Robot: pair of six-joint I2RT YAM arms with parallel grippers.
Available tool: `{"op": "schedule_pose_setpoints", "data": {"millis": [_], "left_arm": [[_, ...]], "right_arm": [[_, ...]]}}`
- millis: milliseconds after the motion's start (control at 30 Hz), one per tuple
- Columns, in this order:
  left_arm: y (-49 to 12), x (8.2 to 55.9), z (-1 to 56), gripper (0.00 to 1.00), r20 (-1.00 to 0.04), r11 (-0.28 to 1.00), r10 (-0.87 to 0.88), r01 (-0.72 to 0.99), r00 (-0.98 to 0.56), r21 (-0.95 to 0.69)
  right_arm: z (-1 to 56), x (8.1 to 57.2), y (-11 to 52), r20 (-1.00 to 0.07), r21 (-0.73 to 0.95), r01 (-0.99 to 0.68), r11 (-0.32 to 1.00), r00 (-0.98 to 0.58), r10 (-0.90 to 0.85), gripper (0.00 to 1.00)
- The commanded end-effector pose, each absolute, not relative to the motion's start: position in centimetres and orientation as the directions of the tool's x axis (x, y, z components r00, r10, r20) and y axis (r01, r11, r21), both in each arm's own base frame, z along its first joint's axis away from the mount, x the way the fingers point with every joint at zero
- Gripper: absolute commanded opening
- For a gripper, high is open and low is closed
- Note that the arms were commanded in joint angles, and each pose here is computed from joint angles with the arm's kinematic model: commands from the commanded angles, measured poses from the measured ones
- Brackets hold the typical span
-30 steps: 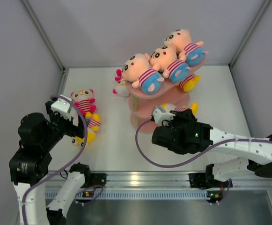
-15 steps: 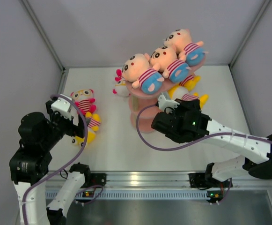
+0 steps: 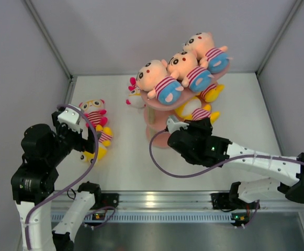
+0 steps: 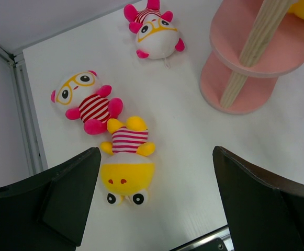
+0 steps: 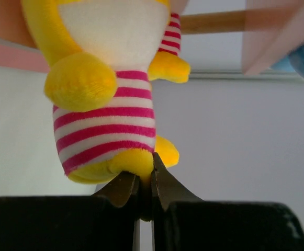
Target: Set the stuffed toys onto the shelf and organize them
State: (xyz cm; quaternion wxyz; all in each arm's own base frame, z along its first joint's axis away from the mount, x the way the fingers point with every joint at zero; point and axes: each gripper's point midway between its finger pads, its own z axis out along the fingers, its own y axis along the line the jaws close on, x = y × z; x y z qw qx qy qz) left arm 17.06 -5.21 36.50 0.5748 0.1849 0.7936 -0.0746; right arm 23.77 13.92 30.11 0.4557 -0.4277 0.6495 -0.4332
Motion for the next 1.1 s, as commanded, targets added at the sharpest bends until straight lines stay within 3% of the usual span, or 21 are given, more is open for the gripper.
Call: {"op": "schedule_pose_setpoints", "data": {"millis": [0, 267, 733, 767, 900, 1000, 1067], "left_arm": [[-5.1, 17.4, 37.5, 0.94, -0.949, 0.922, 0.209, 0.372, -0.237, 0.110], [-5.0, 17.2, 37.3, 0.94, -0.948, 0.923, 0.209, 0.370, -0.242, 0.109], [-5.1, 17.4, 36.4, 0.94, -0.941, 0.918, 0.220, 0.380, -0.255, 0.112], [-5.1, 17.5, 36.1, 0.94, -0.939, 0.918, 0.220, 0.381, -0.266, 0.107], [-5.0, 17.9, 35.0, 0.94, -0.929, 0.919, 0.227, 0.380, -0.294, 0.105], [-5.1, 18.4, 33.8, 0.95, -0.914, 0.916, 0.237, 0.388, -0.330, 0.098], [-4.9, 18.9, 32.1, 0.95, -0.893, 0.913, 0.260, 0.394, -0.368, 0.104]], "right_arm": [[29.2, 25.0, 17.4, -0.313, -0.923, -0.187, 0.336, -0.142, -0.939, 0.00], [27.0, 27.9, 20.7, -0.238, -0.945, -0.197, 0.261, -0.133, -0.962, 0.00], [26.1, 31.5, 18.8, -0.145, -0.968, -0.166, 0.188, -0.242, -0.959, 0.00], [26.2, 31.4, 18.7, -0.146, -0.968, -0.165, 0.189, -0.242, -0.959, 0.03], [26.3, 31.2, 18.4, -0.128, -0.969, -0.173, 0.174, -0.247, -0.961, 0.28], [26.8, 31.0, 18.2, -0.127, -0.968, -0.180, 0.175, -0.246, -0.961, 0.36], [26.9, 30.7, 18.3, -0.138, -0.966, -0.182, 0.185, -0.245, -0.960, 0.53]]}}
